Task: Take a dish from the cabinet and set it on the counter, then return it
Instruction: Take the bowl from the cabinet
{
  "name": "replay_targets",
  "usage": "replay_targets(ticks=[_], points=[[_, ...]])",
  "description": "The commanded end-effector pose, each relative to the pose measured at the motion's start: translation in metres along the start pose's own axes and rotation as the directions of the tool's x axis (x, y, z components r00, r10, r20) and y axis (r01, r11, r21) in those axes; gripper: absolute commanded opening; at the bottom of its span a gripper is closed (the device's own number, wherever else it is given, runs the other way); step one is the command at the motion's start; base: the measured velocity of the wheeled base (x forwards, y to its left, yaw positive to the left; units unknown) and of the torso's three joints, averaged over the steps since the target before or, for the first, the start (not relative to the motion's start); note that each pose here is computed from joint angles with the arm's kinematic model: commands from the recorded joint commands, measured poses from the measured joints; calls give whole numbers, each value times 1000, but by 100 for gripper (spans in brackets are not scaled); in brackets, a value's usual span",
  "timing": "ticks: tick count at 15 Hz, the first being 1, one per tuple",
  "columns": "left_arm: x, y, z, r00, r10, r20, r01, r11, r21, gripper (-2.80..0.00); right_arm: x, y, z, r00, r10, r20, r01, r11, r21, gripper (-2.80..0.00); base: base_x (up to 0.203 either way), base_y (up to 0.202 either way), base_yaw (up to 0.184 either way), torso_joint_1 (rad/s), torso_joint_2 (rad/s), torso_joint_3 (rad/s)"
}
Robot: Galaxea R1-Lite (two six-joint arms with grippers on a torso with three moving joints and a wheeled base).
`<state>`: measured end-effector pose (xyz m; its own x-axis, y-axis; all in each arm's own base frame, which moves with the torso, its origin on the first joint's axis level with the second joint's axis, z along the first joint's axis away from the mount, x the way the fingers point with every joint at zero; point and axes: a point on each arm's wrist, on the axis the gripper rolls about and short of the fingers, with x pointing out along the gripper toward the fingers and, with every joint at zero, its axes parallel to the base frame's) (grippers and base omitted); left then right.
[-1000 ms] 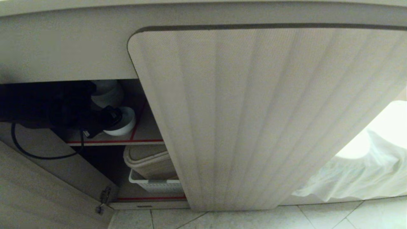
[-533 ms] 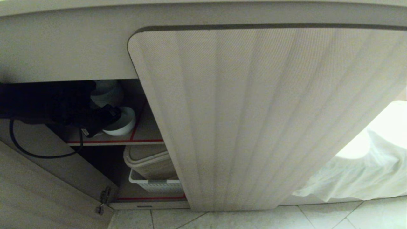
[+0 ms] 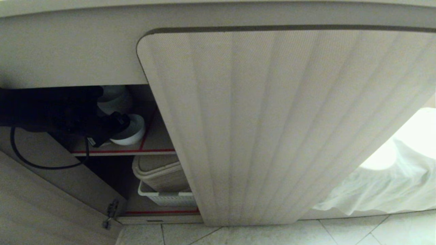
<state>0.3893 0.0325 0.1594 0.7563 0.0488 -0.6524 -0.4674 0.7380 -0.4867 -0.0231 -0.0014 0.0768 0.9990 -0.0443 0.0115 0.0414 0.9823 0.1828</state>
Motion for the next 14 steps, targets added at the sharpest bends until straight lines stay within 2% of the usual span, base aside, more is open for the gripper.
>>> replay_targets(ticks=[1, 6, 14], points=[[0, 0, 0, 1000, -1, 0, 1, 1000, -4, 0, 0, 0, 0, 1000, 0, -1, 0, 1000, 1, -280, 0, 0, 0, 0, 0, 0], [-1, 0, 1, 1000, 15, -24, -15, 1000, -7, 0, 0, 0, 0, 1000, 0, -1, 0, 1000, 1, -280, 0, 0, 0, 0, 0, 0], [0, -1, 3, 1000, 13, -20, -14, 1000, -7, 0, 0, 0, 0, 1000, 0, -1, 0, 1000, 1, -280, 0, 0, 0, 0, 0, 0]])
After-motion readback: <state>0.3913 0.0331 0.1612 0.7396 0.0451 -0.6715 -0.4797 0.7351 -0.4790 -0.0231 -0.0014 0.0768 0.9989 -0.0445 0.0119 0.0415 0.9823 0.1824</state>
